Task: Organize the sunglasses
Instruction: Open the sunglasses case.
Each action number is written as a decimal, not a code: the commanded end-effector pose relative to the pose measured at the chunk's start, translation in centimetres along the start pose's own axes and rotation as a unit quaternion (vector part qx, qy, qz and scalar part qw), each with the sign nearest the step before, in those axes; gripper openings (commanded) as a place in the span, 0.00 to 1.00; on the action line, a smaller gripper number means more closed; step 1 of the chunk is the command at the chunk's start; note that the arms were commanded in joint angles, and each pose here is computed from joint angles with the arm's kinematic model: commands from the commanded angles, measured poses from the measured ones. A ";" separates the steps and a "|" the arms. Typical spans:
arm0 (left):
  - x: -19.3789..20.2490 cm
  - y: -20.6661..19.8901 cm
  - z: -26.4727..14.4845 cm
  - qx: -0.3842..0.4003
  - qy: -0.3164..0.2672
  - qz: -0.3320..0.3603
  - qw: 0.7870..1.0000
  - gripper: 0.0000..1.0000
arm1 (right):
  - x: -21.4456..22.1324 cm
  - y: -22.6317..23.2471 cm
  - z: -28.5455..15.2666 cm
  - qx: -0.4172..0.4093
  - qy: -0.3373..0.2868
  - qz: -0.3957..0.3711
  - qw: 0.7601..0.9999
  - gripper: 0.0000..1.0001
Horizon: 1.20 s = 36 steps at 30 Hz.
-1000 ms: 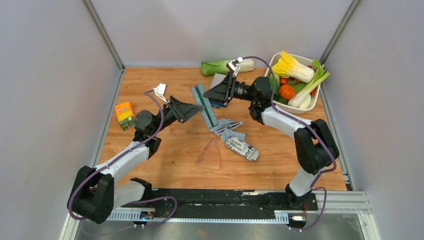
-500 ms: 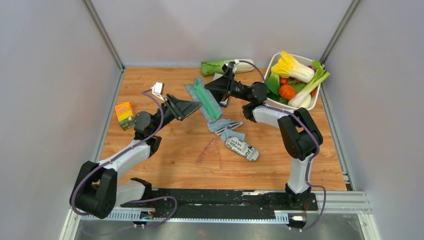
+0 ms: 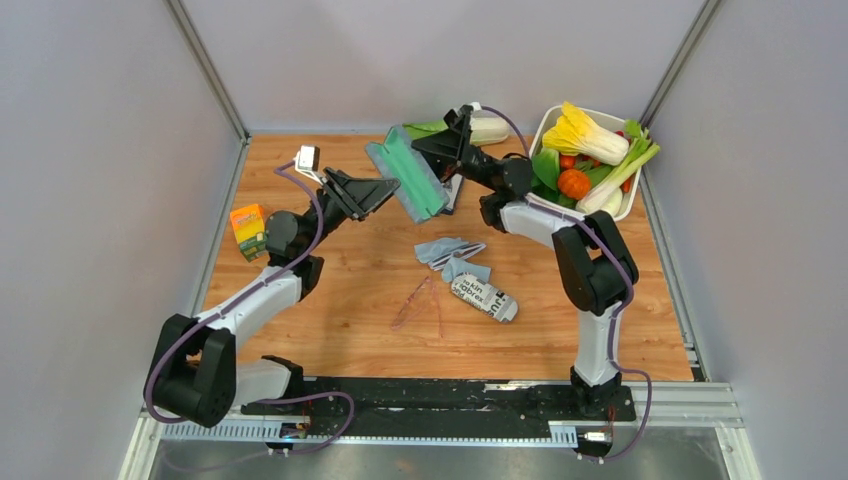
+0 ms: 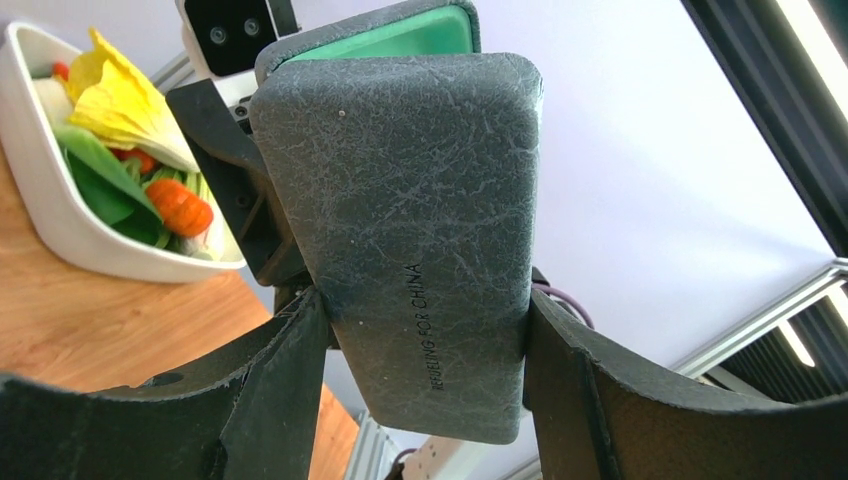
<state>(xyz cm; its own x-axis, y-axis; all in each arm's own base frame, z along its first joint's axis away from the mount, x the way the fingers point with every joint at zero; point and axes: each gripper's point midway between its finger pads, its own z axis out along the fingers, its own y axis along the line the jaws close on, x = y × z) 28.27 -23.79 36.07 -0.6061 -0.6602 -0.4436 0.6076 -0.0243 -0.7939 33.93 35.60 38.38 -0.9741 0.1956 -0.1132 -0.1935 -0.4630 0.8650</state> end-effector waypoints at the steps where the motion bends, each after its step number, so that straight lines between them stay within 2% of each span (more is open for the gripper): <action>1: -1.2 -12.8 -0.3 0.227 -0.019 0.127 0.965 0.44 | 3.2 5.1 -0.9 -0.142 0.052 -0.068 0.986 0.54; 20: -2.3 -18.6 -1.5 0.301 -0.036 0.115 0.946 0.43 | 1.2 3.5 -1.1 -0.142 0.037 -0.053 0.988 0.55; 29: -3.1 -18.8 -1.3 0.304 -0.058 0.118 0.944 0.44 | 0.7 5.2 -0.7 -0.169 0.025 -0.043 0.984 0.57; 32: -3.4 -19.3 -1.1 0.310 -0.061 0.120 0.941 0.44 | 0.6 6.1 -0.7 -0.179 0.022 -0.040 0.983 0.65; 36: -3.8 -20.0 -0.9 0.318 -0.062 0.121 0.938 0.43 | 0.3 6.1 -1.0 -0.176 0.019 -0.039 0.983 0.85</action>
<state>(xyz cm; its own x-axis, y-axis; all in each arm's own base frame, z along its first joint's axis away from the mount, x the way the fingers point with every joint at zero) 30.80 -23.08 40.29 -0.5698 -0.7367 -0.3641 0.5941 -0.0631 -0.8019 37.02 35.16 41.70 -0.9570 0.2832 -0.0635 -0.2213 -0.5705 0.7909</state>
